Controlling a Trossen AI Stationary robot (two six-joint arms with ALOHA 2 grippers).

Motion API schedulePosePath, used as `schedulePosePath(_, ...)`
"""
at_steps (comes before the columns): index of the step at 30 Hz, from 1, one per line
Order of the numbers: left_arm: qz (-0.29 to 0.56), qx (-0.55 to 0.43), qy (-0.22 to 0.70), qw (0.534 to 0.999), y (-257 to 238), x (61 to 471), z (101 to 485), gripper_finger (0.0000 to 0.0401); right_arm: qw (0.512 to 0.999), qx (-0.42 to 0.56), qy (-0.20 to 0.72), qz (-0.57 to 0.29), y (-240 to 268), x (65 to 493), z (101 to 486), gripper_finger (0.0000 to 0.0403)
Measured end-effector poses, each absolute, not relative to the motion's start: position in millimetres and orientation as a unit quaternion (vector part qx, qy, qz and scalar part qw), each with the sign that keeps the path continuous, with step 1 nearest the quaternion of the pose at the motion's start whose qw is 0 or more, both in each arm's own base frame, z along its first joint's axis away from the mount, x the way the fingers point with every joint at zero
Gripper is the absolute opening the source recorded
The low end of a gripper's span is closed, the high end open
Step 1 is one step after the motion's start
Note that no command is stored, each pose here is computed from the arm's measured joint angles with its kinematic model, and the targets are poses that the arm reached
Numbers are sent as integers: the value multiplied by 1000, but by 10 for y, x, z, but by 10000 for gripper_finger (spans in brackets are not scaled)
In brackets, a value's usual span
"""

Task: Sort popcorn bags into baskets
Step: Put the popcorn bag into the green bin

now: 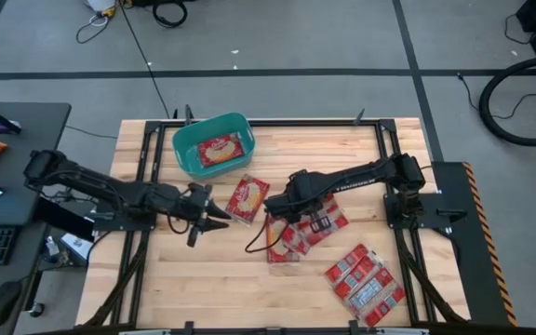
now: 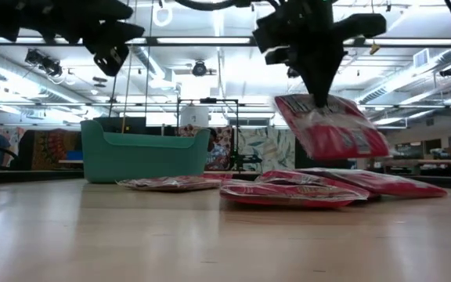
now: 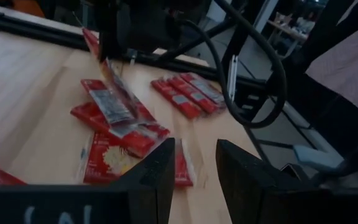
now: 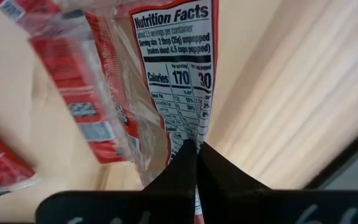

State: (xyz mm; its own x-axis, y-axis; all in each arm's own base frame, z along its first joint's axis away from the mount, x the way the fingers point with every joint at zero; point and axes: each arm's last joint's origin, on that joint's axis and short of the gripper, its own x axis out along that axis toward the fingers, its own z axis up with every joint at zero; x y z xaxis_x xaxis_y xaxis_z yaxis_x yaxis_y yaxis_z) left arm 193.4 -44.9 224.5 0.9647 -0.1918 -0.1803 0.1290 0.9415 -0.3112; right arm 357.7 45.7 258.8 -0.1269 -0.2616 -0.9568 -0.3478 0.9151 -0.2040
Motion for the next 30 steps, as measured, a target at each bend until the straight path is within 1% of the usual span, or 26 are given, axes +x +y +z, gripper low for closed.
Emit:
schedulePosePath(12,-85,-129,78,985,-417,1810,2365,121,645,-247,722,-41,420,3624,2776,5)
schedulePosePath(22,-40,-86,41,995,-341,1617,2486,121,671,-280,675,-128,383,3677,3026,5)
schedulePosePath(26,-34,-86,51,994,-330,1581,2375,121,695,-284,640,-163,375,3728,3151,5)
schedulePosePath(30,-29,-97,54,993,-324,1562,2206,121,733,-275,598,-173,385,3822,3227,5)
